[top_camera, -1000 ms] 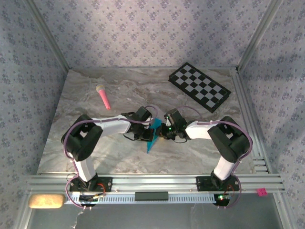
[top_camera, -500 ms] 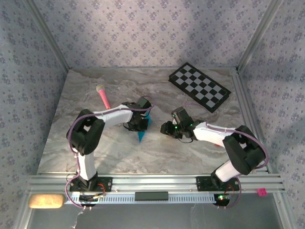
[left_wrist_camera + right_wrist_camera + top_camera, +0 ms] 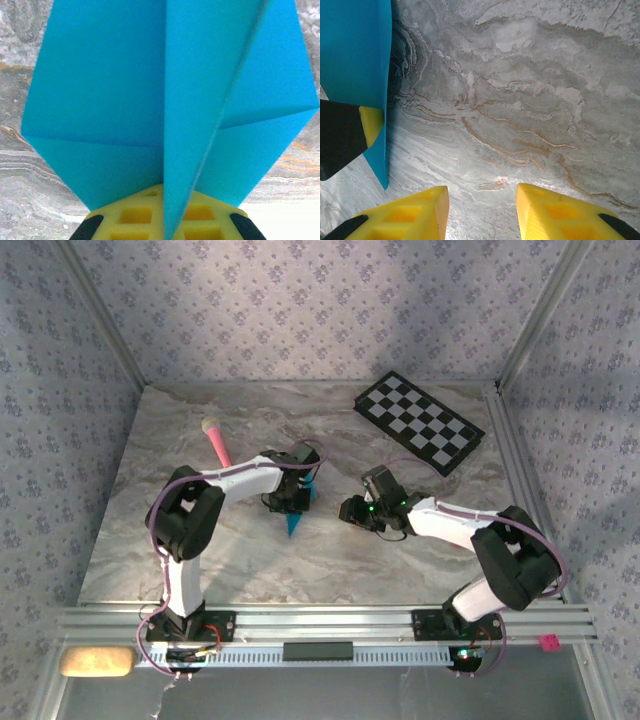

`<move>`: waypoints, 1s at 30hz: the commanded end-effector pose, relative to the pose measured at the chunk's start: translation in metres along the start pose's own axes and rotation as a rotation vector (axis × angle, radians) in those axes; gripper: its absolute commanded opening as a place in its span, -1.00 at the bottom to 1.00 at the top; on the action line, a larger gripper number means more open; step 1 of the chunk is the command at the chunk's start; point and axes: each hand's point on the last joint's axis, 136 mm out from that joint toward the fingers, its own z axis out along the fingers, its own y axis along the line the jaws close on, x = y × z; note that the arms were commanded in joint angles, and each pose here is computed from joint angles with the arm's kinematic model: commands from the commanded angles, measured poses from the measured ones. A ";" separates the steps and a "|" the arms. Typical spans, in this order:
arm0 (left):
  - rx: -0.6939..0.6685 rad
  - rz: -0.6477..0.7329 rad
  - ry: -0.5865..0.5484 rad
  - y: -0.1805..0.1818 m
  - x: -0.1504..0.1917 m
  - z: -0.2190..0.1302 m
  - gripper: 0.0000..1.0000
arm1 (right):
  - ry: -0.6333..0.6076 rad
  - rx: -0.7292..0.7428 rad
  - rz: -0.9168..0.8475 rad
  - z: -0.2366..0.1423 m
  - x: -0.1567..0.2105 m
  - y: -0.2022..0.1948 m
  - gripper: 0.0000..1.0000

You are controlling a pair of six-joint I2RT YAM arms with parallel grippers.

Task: Fold a paper plane with a square sheet of paper (pick it up from the middle)
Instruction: Move a paper plane to the center of the table.

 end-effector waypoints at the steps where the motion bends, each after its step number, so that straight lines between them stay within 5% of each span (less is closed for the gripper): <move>1: -0.052 -0.008 0.033 0.010 0.004 0.007 -0.80 | 0.002 0.033 -0.004 -0.002 0.003 -0.009 -0.17; 30: -0.033 -0.149 -0.017 0.003 -0.009 0.034 -0.34 | 0.013 0.013 -0.036 -0.005 0.003 -0.005 -0.16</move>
